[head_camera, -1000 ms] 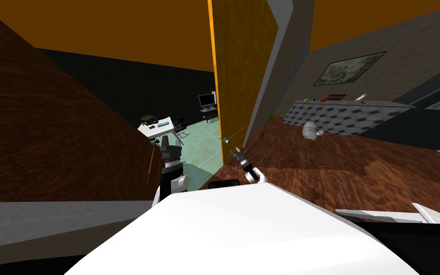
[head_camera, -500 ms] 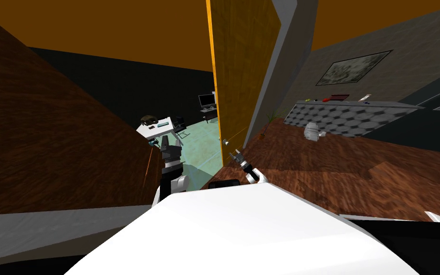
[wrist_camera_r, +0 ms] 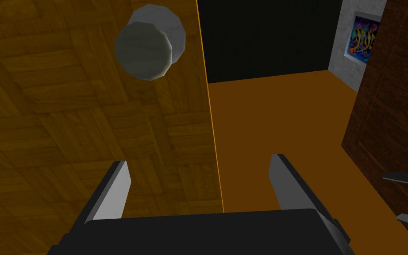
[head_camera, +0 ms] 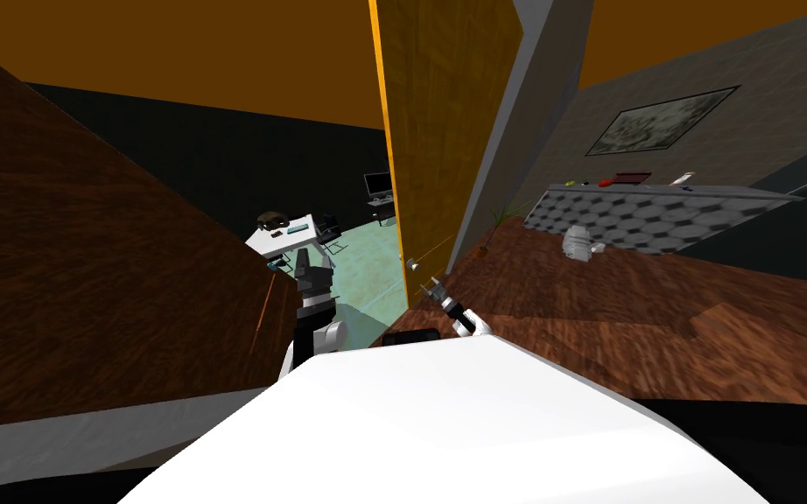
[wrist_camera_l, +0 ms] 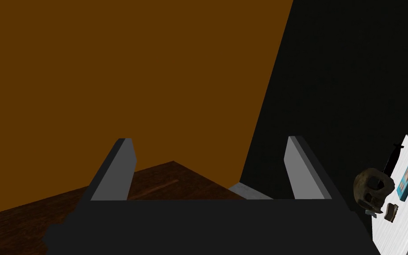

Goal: Push the door open

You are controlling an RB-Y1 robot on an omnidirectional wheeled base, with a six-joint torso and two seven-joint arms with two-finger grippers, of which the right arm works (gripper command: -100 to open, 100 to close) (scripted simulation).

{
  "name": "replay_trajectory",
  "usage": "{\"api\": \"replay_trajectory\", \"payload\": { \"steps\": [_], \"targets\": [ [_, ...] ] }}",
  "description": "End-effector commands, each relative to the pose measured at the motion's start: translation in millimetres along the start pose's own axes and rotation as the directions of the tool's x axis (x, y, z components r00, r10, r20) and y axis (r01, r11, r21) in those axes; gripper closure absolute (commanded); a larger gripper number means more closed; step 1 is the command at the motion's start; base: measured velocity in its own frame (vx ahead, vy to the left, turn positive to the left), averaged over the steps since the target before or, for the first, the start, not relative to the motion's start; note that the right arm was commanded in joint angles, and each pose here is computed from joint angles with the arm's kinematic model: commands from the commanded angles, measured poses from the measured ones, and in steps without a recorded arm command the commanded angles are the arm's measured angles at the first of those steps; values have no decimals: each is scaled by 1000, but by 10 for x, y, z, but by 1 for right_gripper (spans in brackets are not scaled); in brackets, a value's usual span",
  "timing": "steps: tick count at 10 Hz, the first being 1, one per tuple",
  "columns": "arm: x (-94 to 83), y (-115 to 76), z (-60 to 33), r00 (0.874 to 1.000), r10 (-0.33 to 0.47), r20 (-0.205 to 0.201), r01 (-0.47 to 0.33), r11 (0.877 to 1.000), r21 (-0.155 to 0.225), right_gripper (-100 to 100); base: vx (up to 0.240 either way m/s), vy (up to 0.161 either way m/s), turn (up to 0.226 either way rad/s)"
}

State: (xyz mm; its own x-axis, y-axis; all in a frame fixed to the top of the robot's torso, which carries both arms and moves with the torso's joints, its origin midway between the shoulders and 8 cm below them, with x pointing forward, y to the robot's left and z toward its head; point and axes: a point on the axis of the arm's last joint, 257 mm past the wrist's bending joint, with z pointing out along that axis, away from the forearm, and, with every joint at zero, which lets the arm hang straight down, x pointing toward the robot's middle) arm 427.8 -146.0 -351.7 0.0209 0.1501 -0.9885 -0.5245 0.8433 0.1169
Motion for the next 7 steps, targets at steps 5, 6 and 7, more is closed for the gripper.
{"api": "replay_trajectory", "payload": {
  "steps": [5,6,7],
  "targets": [
    [293,25,-104,994,-86,-72,83,996,-44,-100,69,-70,20],
    [327,28,-119,992,-96,-80,92,994,-50,-100,57,-72,12],
    [378,32,-142,989,-112,-92,106,993,-59,-100,51,-81,12]
  ]
}}
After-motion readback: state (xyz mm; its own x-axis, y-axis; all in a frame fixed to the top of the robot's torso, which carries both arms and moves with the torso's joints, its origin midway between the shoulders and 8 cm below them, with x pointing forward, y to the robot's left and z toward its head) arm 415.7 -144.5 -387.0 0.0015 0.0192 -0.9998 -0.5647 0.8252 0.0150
